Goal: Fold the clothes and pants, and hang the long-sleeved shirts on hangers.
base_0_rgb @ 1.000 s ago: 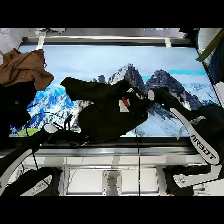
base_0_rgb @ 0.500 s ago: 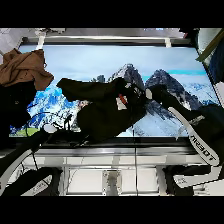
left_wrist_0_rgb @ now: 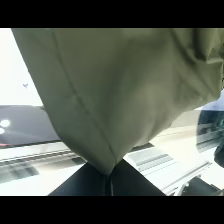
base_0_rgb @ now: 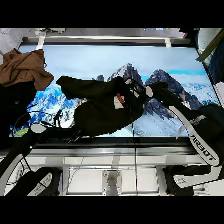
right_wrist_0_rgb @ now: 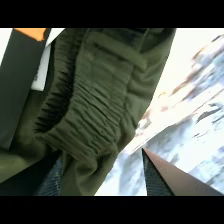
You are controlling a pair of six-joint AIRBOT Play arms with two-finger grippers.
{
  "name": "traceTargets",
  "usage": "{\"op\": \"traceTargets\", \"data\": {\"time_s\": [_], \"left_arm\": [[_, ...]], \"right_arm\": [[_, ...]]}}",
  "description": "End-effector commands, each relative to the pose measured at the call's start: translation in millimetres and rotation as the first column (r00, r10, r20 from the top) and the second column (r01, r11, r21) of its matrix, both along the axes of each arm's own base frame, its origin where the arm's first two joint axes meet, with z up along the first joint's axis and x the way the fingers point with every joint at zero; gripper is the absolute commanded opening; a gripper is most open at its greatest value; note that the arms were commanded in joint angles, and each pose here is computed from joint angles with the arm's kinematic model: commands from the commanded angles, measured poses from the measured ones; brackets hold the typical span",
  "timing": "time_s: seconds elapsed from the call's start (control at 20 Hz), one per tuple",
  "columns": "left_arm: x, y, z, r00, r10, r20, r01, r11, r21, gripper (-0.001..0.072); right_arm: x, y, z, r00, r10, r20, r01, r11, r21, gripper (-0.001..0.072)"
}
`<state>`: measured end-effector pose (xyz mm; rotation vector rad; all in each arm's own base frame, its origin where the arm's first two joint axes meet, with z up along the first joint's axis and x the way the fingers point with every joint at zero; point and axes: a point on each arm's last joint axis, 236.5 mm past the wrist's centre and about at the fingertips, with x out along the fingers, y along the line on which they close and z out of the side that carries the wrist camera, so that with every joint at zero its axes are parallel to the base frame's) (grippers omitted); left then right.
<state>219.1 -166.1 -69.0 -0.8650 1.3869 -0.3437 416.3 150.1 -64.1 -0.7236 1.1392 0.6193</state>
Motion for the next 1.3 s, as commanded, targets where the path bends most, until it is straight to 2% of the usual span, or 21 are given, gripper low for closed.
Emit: {"op": "traceTargets", "data": {"time_s": [0.0,0.1,0.35,0.65,0.7,0.75,0.8,0.85,0.9,1.1,1.25], "left_arm": [[-4.8,6.0,-3.3,1.0,-0.031,0.004,0.031,0.999,0.032,0.001],[-4.9,6.1,-3.4,0.999,-0.032,0.004,0.032,0.999,0.033,0.001],[-5.2,6.5,-4.5,0.999,-0.033,0.002,0.033,0.999,0.035,0.001],[-5.3,6.4,-4.4,0.999,-0.033,0.001,0.033,0.999,0.035,0.001],[-5.3,6.4,-4.4,0.999,-0.033,0.002,0.033,0.999,0.035,0.001],[-5.3,6.4,-4.4,0.999,-0.033,0.002,0.033,0.999,0.035,0.0009],[-5.2,6.4,-4.4,0.999,-0.033,0.002,0.033,0.999,0.035,0.001],[-5.2,6.4,-4.4,0.999,-0.033,0.002,0.033,0.999,0.035,0.0009],[-5.2,6.4,-4.4,0.999,-0.032,0.001,0.032,0.999,0.035,0.001],[-3.1,7.3,-1.7,1.0,-0.029,0.01,0.028,0.999,0.033,0.0009],[19.9,19.4,30.6,0.994,-0.017,0.112,0.012,0.999,0.044,0.0008]], "right_arm": [[-15.5,11.1,-15.1,0.998,-0.003,-0.067,0.006,0.999,0.049,0.0526],[-18.5,21.1,-16.9,0.996,0.039,-0.075,-0.033,0.996,0.079,0.0526],[-37.0,24.6,-20.8,0.987,0.088,-0.135,-0.082,0.995,0.054,0.0527],[11.8,34.9,-11.4,0.992,0.089,0.088,-0.097,0.992,0.081,0.0517],[17.6,34.5,-12.7,0.99,0.085,0.108,-0.094,0.993,0.078,0.0457],[21.4,34.0,-14.6,0.99,0.079,0.119,-0.089,0.993,0.076,0.0427],[25.3,33.4,-16.7,0.99,0.059,0.128,-0.07,0.994,0.084,0.0349],[28.5,32.9,-17.8,0.99,0.048,0.135,-0.06,0.994,0.091,0.0171],[33.1,32.2,-17.3,0.988,0.04,0.15,-0.055,0.994,0.098,0.0029],[51.1,29.0,0.1,0.977,-0.053,0.208,0.019,0.987,0.159,0.0026],[43.7,22.8,37.3,0.974,-0.038,0.225,0.007,0.99,0.141,0.0026]]}}
